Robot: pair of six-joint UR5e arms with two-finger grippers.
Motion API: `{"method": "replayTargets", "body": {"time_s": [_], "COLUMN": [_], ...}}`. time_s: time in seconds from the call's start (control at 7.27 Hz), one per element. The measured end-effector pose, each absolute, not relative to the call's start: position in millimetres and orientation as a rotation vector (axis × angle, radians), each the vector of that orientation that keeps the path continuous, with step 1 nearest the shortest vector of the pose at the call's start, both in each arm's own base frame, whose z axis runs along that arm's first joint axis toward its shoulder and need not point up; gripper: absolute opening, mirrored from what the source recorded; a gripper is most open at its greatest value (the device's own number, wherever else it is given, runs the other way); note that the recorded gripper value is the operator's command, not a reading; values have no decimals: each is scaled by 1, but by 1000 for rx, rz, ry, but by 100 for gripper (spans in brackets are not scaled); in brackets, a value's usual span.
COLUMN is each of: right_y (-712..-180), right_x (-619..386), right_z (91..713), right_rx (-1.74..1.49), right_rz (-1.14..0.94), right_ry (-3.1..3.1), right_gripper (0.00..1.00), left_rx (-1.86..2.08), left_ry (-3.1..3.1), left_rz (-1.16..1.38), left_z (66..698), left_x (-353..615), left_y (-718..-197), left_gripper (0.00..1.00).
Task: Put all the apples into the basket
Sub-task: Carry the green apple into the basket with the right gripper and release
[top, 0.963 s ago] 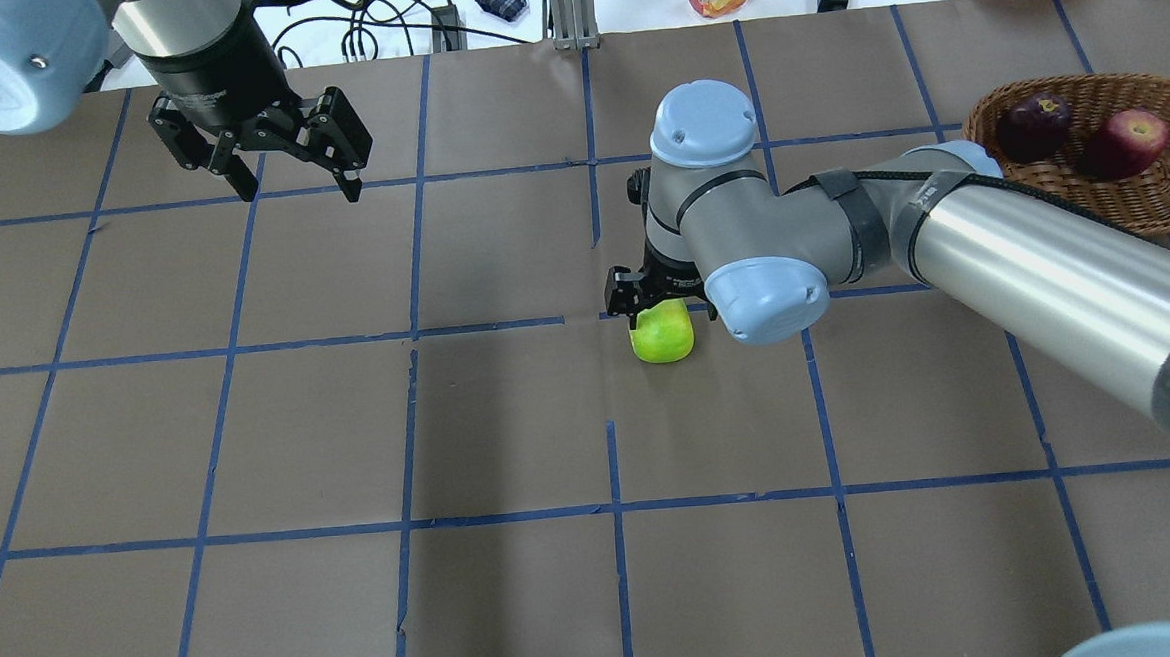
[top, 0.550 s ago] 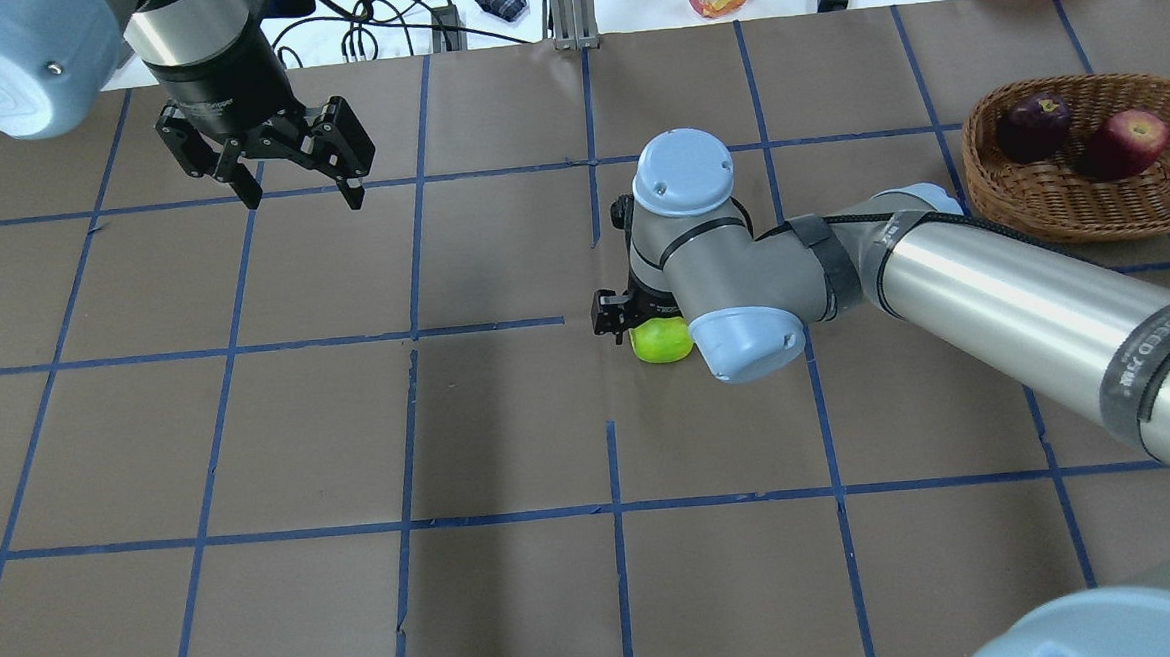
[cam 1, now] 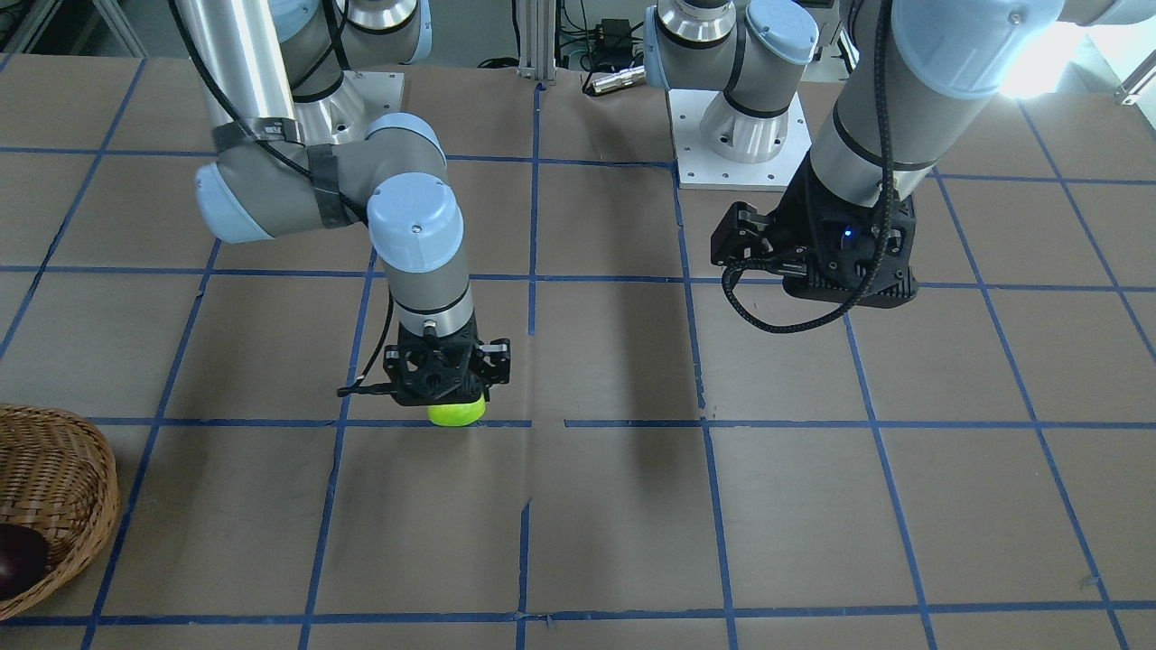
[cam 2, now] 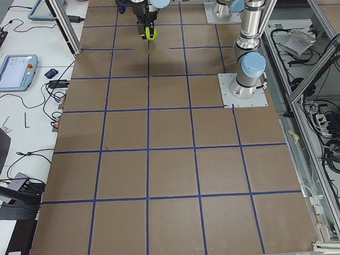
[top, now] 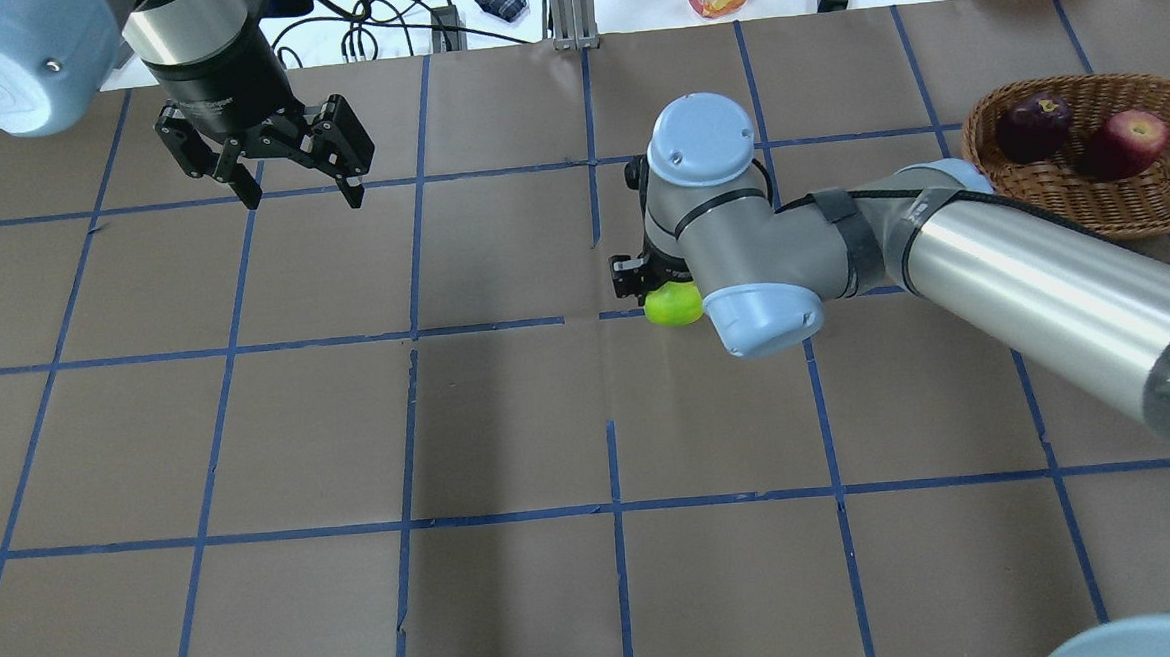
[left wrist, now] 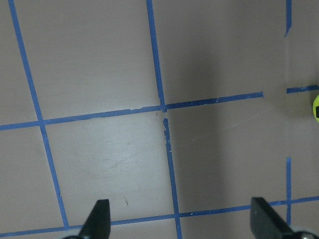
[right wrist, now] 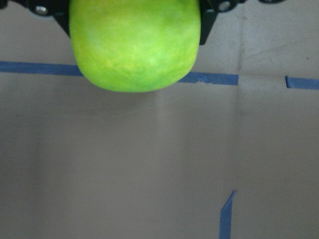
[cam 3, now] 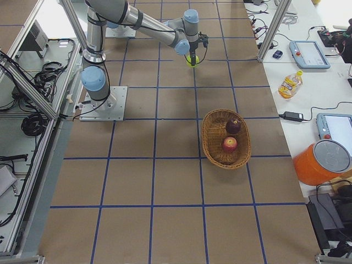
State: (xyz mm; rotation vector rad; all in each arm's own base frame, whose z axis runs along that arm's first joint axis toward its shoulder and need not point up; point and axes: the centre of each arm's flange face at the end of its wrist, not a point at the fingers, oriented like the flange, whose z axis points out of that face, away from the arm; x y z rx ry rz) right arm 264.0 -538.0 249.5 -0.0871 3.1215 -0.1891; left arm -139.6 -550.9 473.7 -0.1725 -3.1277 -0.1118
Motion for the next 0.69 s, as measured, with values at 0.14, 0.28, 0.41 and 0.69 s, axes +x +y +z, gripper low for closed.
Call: {"method": "replayTargets", "body": {"time_s": [0.14, 0.28, 0.41, 0.69], "right_y": [-564, -590, -608, -632], "right_x": [222, 166, 104, -20], "right_z": [276, 300, 314, 324], "right_rx": [-93, -139, -201, -384], "right_rz": [-176, -146, -115, -131], "right_ry": [3139, 3149, 3150, 3124], "right_gripper": [32, 32, 32, 32], "left_rx": [-174, -171, -155, -96], "left_ry": [-3123, -3121, -3119, -3101], "left_rz": [-106, -106, -97, -75], "left_z": [476, 476, 478, 486], "left_x": [-141, -144, -147, -151], "left_y": [-551, -549, -549, -548], "left_gripper": [100, 100, 100, 100]}}
